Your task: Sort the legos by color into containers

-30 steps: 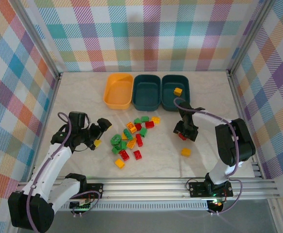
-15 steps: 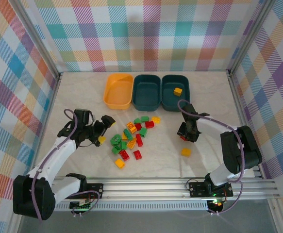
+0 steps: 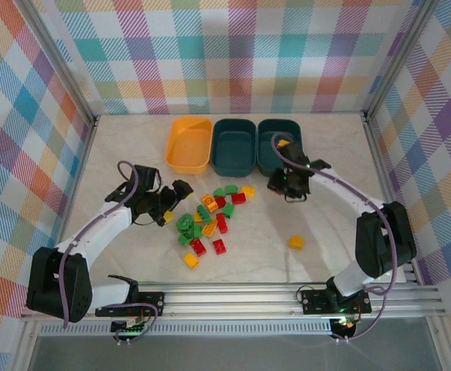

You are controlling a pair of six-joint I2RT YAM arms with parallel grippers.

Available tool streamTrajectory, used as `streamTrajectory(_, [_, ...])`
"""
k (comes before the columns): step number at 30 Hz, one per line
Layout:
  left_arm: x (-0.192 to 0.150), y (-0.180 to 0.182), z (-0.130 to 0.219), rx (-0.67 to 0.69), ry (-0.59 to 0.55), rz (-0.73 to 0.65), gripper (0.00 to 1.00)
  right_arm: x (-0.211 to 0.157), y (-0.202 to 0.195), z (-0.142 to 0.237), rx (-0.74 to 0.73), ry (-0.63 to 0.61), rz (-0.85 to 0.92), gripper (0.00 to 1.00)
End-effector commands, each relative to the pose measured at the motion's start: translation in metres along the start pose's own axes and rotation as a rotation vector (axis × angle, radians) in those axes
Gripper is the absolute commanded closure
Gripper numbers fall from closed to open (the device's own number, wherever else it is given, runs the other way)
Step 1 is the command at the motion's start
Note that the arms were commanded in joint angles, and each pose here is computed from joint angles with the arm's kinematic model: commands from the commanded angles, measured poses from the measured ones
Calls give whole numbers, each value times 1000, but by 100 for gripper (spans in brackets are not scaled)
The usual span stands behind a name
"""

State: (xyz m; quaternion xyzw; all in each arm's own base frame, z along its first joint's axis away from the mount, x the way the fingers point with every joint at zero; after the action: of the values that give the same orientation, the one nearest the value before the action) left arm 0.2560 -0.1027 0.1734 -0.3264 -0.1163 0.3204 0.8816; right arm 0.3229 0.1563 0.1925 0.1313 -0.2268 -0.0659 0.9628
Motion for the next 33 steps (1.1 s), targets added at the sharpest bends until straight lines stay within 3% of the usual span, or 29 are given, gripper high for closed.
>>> streamTrajectory(1, [-4, 13, -1, 67, -11, -24, 0, 28, 44, -11, 84, -54, 182, 67])
streamTrajectory(7, [-12, 32, -6, 111, 26, -1, 0, 72, 92, -54, 111, -47, 332, 67])
streamTrajectory(15, [-16, 27, 5, 116, 41, -37, 0, 102, 114, -97, 75, -20, 383, 66])
streamTrajectory(17, [-18, 29, 6, 122, 50, -41, 0, 104, 117, -103, 78, -2, 389, 61])
streamTrajectory(19, [-19, 31, 4, 123, 61, -40, 0, 105, 118, -108, 69, 20, 386, 47])
streamTrajectory(23, [-21, 35, 1, 131, 73, -32, 0, 110, 122, -99, 58, 11, 393, 38])
streamTrajectory(29, [-22, 36, 3, 135, 62, -38, 0, 119, 129, -51, 58, -86, 420, 37])
streamTrajectory(33, [-26, 33, 3, 127, 58, -56, 0, 98, 120, -27, 47, -96, 426, 37])
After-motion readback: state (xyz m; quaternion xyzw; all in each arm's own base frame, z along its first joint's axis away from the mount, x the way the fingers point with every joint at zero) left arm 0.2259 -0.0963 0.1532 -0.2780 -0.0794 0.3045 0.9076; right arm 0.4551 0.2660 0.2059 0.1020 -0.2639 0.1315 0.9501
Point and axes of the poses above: each hand's point on the last joint's axis, 136 mm out from that joint toward the fingers, its own z axis back along the fingers, its own y axis along the line the jaws close on, x = y × z, the point moved 8 cm from there along z, back along the fingers, and after that the axes turned 6 degrees about z, right-handed, at the moved point
